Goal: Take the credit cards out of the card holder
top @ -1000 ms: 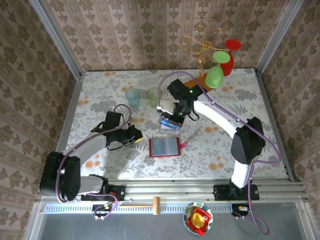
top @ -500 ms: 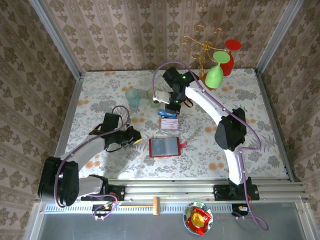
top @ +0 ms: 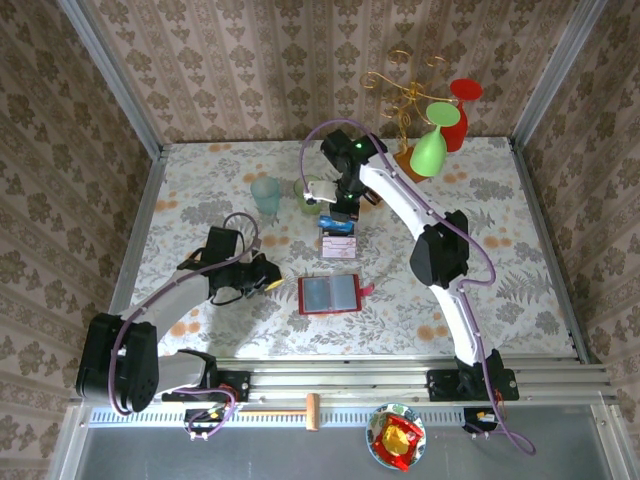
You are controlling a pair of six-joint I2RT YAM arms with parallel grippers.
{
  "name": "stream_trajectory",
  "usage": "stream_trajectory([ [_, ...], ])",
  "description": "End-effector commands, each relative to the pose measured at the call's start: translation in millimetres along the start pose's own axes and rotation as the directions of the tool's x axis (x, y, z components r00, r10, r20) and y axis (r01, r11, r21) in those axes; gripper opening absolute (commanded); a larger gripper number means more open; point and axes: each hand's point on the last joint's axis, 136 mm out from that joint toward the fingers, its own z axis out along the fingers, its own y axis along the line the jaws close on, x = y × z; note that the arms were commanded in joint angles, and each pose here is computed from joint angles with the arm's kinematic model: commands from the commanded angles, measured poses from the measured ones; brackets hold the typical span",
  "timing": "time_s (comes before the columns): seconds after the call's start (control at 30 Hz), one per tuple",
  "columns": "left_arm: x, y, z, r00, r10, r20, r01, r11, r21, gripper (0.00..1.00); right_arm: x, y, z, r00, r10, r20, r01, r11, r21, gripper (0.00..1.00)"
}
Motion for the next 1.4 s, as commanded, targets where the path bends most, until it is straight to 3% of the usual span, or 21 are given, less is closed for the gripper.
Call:
stream_trajectory([
  [0.0, 1, 2, -5, 1.000, 0.005, 0.008, -0.005, 1.000, -0.010, 0.10, 11, -7, 0, 0.998, -0.024, -0.053, 0.025, 1.000, 0.010, 0.00],
  [0.67, -4, 6, -4, 1.000, -0.014, -0.002, 0.014, 0.999, -0.030, 0.10, 15, -49, 12, 0.998, -0.039, -0.039, 0.043, 0.995, 0.093, 0.00],
  [0.97, -3, 8, -2, 1.000, -0.023, -0.010, 0.023, 0.999, -0.039, 0.10, 18, -44, 30, 0.998, -0.041, -0.050, 0.044, 0.998, 0.045, 0.00],
  [1.2, -3, 8, -3, 1.000, -0.020, -0.020, 0.019, 0.999, -0.047, 0.10, 16, -61, 27, 0.998, -0.013, -0.053, 0.020, 0.992, 0.125, 0.19],
  [1.37, -4, 7, -4, 1.000, -0.021, -0.019, 0.020, 0.999, -0.050, 0.10, 9, -81, 13, 0.999, -0.002, -0.033, 0.010, 0.973, 0.231, 0.20],
])
